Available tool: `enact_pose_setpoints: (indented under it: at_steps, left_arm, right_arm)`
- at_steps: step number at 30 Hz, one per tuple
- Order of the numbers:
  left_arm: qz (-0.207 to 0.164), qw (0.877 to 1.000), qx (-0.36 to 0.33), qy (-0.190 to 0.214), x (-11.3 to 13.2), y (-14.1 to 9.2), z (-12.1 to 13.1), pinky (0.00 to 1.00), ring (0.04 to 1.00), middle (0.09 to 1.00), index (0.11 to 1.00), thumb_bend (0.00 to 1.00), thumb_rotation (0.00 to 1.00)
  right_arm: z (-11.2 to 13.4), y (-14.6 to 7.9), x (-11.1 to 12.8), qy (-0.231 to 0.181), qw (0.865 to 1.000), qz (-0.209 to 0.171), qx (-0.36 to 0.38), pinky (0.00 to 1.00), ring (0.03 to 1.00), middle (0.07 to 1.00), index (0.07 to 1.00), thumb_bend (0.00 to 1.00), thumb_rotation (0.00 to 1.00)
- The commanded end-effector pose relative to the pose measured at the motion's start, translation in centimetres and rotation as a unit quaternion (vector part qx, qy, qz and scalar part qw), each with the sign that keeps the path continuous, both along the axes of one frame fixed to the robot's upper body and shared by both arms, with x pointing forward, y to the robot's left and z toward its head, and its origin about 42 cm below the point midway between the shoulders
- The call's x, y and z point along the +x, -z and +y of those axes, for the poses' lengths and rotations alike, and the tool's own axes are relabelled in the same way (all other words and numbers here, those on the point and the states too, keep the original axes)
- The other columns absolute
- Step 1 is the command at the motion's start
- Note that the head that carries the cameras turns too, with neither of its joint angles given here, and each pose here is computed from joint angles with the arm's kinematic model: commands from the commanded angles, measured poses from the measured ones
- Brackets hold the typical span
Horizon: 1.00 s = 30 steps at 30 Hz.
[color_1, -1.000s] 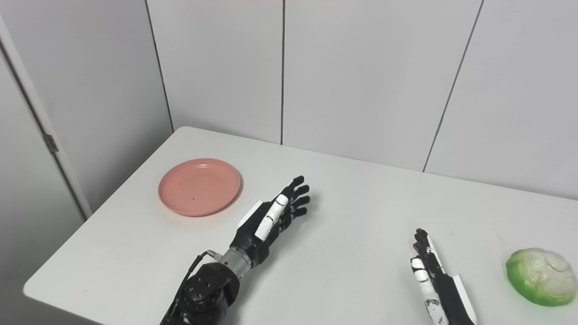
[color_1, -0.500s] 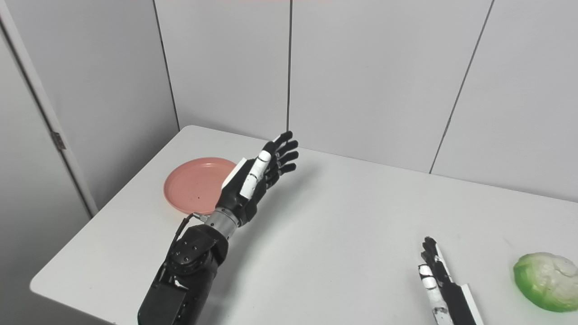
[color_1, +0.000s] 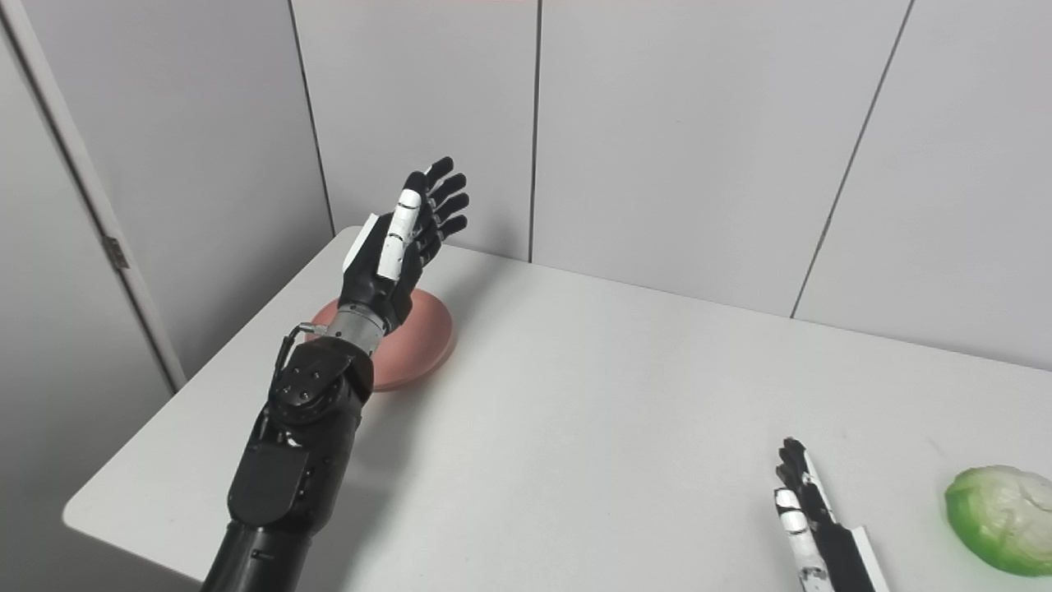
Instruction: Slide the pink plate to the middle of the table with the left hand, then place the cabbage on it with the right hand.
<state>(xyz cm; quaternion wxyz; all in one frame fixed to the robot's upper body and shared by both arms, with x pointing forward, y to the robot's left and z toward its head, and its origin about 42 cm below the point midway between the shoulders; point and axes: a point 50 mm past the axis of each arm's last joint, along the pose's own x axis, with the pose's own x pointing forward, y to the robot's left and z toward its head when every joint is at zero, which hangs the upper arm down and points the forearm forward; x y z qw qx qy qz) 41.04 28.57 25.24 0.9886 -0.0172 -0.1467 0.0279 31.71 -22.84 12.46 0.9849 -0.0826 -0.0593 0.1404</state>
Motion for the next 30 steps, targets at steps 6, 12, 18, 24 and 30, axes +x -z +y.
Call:
enact_pose_setpoints:
  at_steps: [6,12,18,24,30]
  left_arm:
    - [-0.056,0.998,0.016,-0.027,1.4,-4.0,3.3,0.93,0.934,0.936,0.927,0.65,1.00]
    - [-0.053,0.997,-0.005,-0.056,1.5,-4.8,5.4,0.90,0.918,0.925,0.917,0.62,1.00]
    - [-0.043,0.996,-0.002,-0.072,1.7,-4.8,7.9,0.94,0.947,0.944,0.937,0.60,1.00]
    - [-0.034,0.995,-0.020,-0.096,1.8,-4.7,10.1,0.95,0.956,0.944,0.927,0.57,1.00]
    - [-0.014,0.994,-0.021,-0.109,2.3,-3.5,12.5,0.93,0.947,0.942,0.917,0.58,1.00]
  right_arm:
    - [-0.7,0.7,-0.7,0.002,1.000,0.012,-0.007,1.00,0.992,0.992,0.989,0.19,1.00]
    - [-0.9,0.9,-0.6,0.000,1.000,0.018,-0.001,1.00,0.996,0.996,0.993,0.21,1.00]
    - [-1.1,0.7,-0.8,0.004,1.000,0.022,-0.003,1.00,1.000,0.999,0.990,0.19,1.00]
    - [-1.2,0.6,-0.8,-0.002,1.000,0.022,-0.002,1.00,1.000,1.000,1.000,0.17,1.00]
    - [-1.3,0.5,-0.9,0.002,1.000,0.022,0.000,1.00,0.999,1.000,0.999,0.17,1.00]
